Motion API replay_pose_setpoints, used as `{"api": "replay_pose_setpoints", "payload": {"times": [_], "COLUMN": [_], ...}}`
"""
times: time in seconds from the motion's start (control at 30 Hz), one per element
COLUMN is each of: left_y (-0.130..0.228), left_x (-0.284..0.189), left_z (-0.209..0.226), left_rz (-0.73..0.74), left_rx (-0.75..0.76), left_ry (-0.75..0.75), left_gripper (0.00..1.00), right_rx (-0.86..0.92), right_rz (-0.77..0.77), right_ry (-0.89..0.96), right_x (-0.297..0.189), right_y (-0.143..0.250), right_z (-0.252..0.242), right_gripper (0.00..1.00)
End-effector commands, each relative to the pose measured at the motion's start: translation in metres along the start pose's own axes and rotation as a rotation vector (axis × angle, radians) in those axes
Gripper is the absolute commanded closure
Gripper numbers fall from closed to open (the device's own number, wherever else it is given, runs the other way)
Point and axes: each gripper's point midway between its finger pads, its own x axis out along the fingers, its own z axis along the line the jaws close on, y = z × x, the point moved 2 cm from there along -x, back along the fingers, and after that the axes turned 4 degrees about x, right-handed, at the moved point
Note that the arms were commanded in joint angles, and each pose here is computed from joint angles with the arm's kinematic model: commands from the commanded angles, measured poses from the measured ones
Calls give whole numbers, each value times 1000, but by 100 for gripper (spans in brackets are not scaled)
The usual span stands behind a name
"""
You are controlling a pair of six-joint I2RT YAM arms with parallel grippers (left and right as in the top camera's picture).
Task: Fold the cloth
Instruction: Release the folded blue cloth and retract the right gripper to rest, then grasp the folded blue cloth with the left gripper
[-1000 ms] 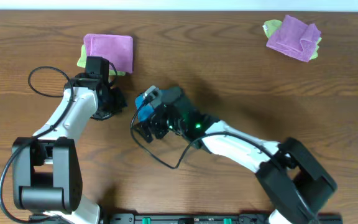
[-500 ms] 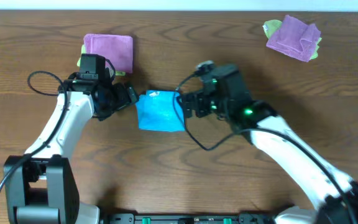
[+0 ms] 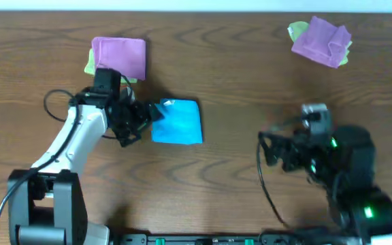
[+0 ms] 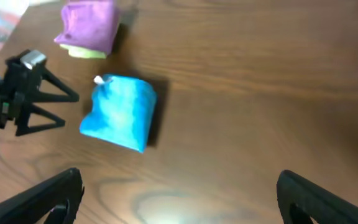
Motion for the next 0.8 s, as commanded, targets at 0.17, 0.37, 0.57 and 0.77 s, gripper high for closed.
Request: {"api": "replay_pose_setpoints", "payload": {"times": [0.17, 0.37, 0.57, 0.77], "left_y": [20, 28, 21, 13], "left_x": [17, 36, 50, 55], "left_z": [2, 11, 12, 10], "left_rz": [41, 54, -6, -67], "left_rx": [-82, -164, -250, -280], "left_ry": [20, 83, 165, 194], "left_gripper": [5, 5, 5, 9], "right_rx": [193, 196, 196, 191], "right_rz": [-53, -71, -71, -63], "right_ry": [-62, -61, -58, -65], "right_x": [-26, -32, -32, -32], "right_y": [47, 52, 52, 53], "right_z": [-12, -12, -13, -11], "right_gripper": [1, 1, 1, 1]}}
